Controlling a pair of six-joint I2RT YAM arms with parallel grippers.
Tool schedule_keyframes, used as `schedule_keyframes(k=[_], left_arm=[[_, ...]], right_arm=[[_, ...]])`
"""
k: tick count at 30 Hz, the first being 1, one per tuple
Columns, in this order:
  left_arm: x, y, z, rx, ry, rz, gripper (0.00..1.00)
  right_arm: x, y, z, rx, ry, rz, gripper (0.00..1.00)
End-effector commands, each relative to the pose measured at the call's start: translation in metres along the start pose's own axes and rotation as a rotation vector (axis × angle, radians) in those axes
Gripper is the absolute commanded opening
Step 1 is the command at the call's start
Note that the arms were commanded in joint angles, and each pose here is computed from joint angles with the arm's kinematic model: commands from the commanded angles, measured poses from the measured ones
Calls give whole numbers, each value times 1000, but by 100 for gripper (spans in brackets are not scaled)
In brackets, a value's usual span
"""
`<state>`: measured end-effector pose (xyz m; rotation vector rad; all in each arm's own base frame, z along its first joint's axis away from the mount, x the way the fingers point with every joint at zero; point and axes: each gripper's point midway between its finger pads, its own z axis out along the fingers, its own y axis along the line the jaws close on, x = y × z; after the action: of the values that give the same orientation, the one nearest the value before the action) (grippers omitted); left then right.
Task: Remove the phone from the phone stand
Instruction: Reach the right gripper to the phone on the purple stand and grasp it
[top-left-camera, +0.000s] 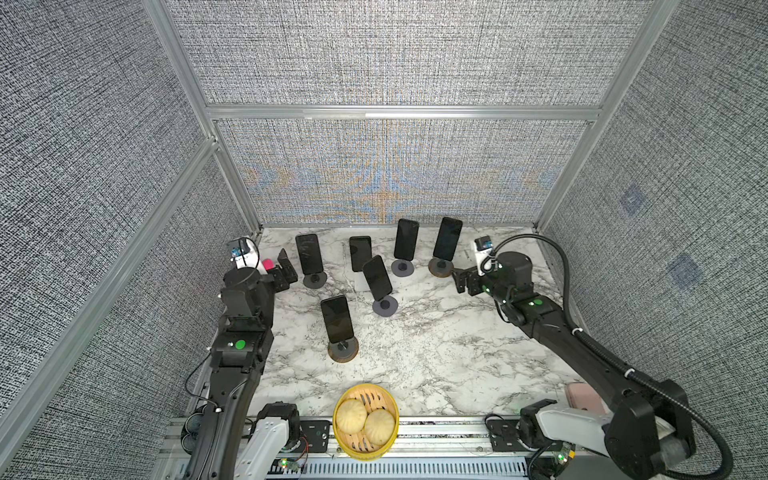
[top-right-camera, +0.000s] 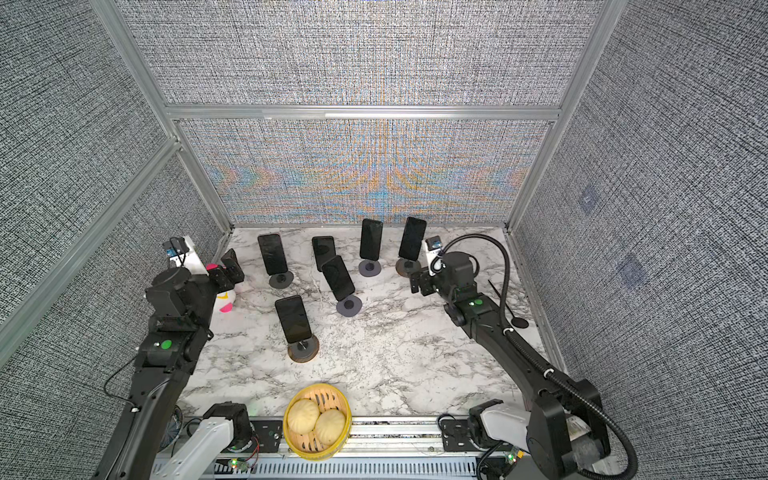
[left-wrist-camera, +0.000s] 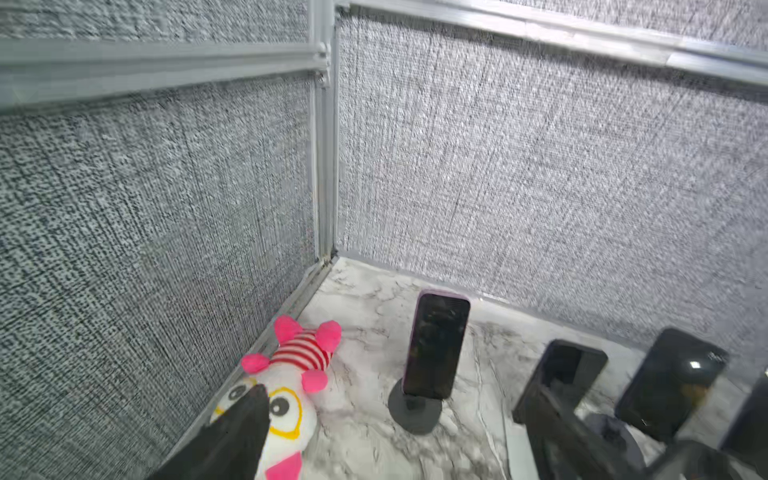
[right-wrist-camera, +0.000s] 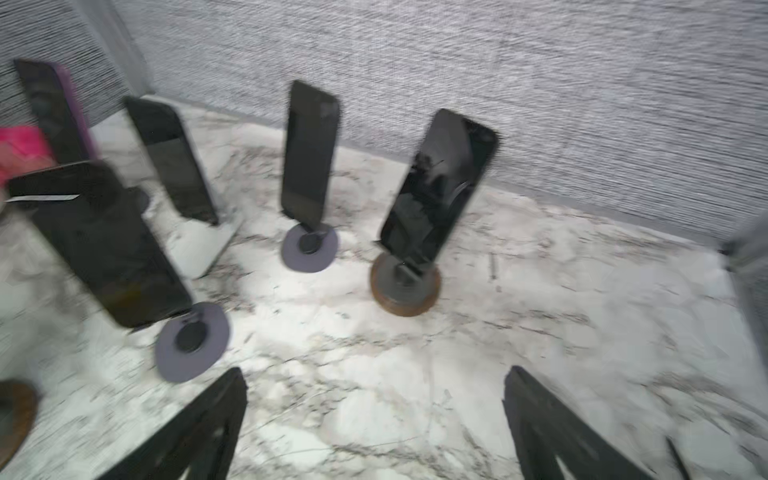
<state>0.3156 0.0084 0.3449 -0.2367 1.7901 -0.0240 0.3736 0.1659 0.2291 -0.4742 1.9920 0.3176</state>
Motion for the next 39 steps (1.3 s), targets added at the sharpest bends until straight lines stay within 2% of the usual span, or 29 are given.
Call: schedule_keyframes(k=[1,3,5,8,14,19,24,39], left_arm=[[48,-24,0,147,268,87,96],[57,-39,8,225,317,93,96],[60,-46,15,266,307,88,95],[66,-43,24,260,267,54,94],[85,-30,24,212,317,53,93],[84,-22,24,175,304,58,92],[87,-20,26,170,319,48,92],[85,-13,29,158,316,21,91]], right_arm=[[12,65,5,-292,121,-38,97],[6,91,13,-367,125,-70,97],[1,107,23,-390,97,-97,97],[-1,129,38,-399,62,-145,98],[5,159,77,-436,-19,-199,99],[5,172,105,-445,-94,-206,99],[7,184,130,-440,-109,-197,99],[4,184,164,-364,-125,-154,99]])
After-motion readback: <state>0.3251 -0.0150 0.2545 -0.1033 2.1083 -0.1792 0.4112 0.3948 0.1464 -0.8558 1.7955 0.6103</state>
